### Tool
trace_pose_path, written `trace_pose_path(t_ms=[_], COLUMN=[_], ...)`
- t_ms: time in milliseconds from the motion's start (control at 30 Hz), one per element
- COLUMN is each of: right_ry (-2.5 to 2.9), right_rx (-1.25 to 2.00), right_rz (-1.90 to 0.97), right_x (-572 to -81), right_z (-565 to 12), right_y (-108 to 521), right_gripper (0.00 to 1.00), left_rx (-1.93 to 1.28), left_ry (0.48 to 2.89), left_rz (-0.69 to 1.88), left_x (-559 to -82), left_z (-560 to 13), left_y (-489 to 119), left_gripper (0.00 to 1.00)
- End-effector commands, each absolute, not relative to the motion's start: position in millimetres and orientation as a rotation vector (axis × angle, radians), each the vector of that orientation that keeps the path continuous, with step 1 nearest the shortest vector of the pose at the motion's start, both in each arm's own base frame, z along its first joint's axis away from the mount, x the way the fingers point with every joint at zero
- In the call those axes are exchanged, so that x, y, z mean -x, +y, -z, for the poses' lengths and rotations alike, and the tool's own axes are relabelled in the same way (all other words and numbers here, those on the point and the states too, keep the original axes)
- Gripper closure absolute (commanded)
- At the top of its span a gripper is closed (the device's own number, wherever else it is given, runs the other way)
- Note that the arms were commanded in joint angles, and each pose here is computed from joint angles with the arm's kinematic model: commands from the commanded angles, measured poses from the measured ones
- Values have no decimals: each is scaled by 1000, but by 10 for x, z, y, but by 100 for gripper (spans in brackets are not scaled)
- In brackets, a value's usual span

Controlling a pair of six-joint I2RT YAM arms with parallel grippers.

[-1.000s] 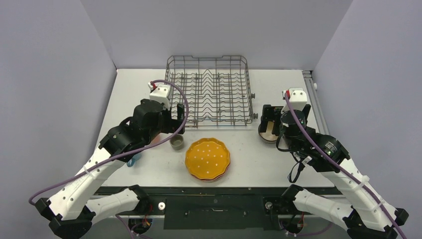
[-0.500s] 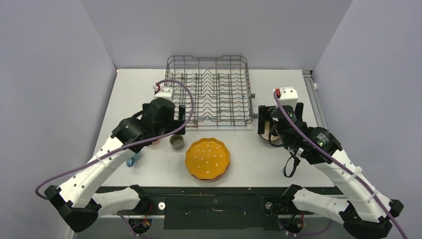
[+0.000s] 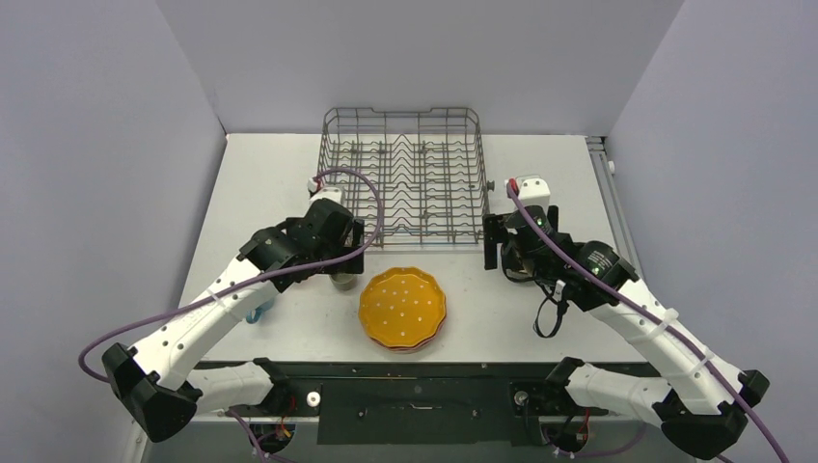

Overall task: Load the mixed dishes into the dish rack
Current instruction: Pick up the bowl from the center of the board.

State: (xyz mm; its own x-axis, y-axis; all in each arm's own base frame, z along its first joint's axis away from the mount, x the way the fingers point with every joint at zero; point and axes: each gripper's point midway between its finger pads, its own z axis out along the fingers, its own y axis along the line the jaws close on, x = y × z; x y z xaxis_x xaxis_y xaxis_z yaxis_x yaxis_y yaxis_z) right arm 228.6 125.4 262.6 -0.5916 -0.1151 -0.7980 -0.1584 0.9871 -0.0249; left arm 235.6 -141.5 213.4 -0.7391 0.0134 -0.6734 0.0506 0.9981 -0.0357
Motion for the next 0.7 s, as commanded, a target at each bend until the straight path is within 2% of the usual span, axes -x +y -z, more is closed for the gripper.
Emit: trace_pose_path(t_ms=[0, 367, 667], right_ry=[2210, 2266, 2368], right_rx=[178, 142, 94], right_rz=[-133, -47, 46], right_x=[-2308, -2353, -2456], right_z=[-2578, -2199, -1729], right_y=[1411, 1367, 1185], right_gripper=[24, 26, 32], left_rx=[-10, -14, -46], left_ry=[2452, 2517, 2541], left_rz=[96, 216, 298], left_x=[-2321, -2277, -2246], left_z=[-1978, -1672, -1561], left_y=[-1475, -1690, -1840], left_gripper=[3, 2, 2])
